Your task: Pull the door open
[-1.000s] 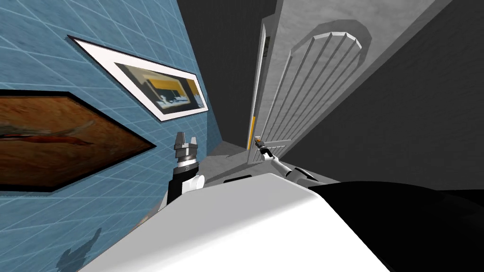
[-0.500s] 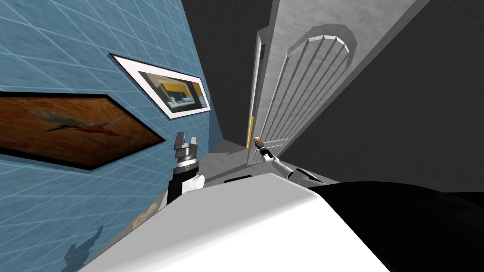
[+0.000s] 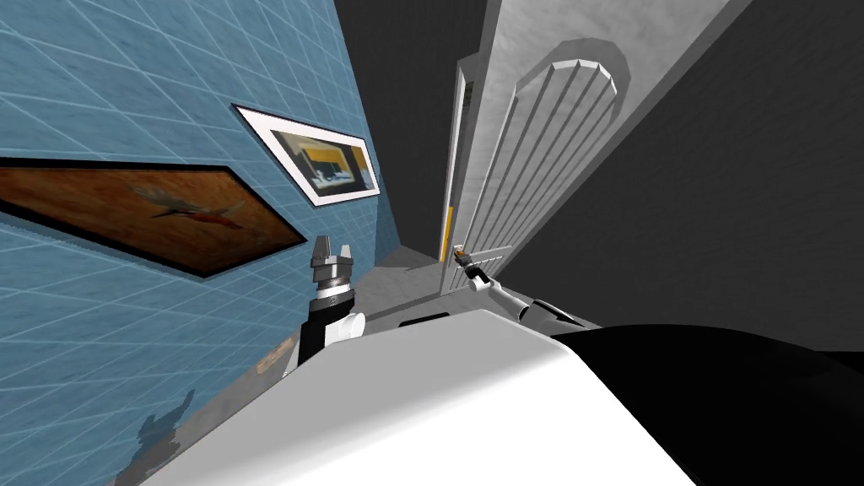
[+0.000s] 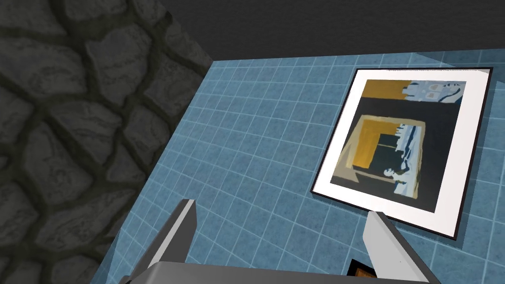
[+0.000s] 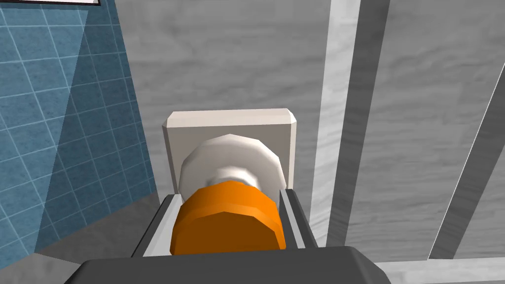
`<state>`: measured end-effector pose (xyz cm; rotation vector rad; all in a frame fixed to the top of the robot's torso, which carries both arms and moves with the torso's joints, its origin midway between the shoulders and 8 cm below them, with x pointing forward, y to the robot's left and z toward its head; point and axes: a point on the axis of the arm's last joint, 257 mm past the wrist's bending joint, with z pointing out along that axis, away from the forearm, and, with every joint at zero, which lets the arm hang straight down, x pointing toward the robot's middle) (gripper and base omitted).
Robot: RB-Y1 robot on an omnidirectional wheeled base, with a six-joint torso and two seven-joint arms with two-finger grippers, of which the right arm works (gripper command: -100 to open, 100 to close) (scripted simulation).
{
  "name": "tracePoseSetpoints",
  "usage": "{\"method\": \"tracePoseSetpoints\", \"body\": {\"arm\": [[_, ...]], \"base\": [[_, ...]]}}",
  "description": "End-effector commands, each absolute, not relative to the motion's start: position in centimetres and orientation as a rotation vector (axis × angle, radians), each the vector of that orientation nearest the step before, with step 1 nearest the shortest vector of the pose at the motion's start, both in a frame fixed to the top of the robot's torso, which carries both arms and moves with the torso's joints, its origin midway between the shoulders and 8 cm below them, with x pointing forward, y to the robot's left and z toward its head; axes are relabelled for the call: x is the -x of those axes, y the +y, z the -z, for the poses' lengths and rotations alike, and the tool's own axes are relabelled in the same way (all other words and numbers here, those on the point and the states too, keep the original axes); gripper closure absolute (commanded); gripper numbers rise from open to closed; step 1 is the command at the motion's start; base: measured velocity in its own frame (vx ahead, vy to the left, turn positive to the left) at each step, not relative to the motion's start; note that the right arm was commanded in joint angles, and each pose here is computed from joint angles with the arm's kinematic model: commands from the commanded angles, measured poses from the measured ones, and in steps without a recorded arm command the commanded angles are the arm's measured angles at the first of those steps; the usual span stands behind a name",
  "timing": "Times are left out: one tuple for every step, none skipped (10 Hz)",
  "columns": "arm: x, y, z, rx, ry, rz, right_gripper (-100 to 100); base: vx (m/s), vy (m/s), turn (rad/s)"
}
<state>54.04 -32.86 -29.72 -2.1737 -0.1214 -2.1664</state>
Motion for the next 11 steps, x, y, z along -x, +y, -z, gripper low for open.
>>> {"method": "tracePoseSetpoints", "body": {"arm": [[-53.6,-32.4,29.7,2.154,-0.147,2.154,100],[-53.3,-32.2,29.6,2.145,-0.161,2.147,100],[-53.1,-32.0,29.6,2.138,-0.173,2.14,100],[-52.8,-31.8,29.6,2.131,-0.186,2.131,100],[-52.9,-32.0,29.9,2.143,-0.18,2.13,100],[-52.3,-31.8,30.0,2.132,-0.203,2.116,100],[-52.1,-31.7,30.0,2.127,-0.21,2.114,100],[-51.8,-31.7,29.9,2.117,-0.225,2.109,100],[-51.7,-31.6,29.9,2.112,-0.232,2.106,100],[-51.3,-31.5,29.8,2.102,-0.248,2.099,100],[-51.1,-31.5,29.8,2.096,-0.256,2.095,100]], "base": [[-0.197,-0.154,0.119],[-0.198,-0.117,0.117],[-0.189,-0.099,0.082],[-0.196,-0.116,0.072],[-0.09,-0.052,0.029],[-0.141,-0.09,0.089],[-0.175,-0.111,0.122],[-0.164,-0.093,0.09],[-0.138,-0.103,0.068],[-0.161,-0.107,0.102],[-0.169,-0.097,0.085]]}}
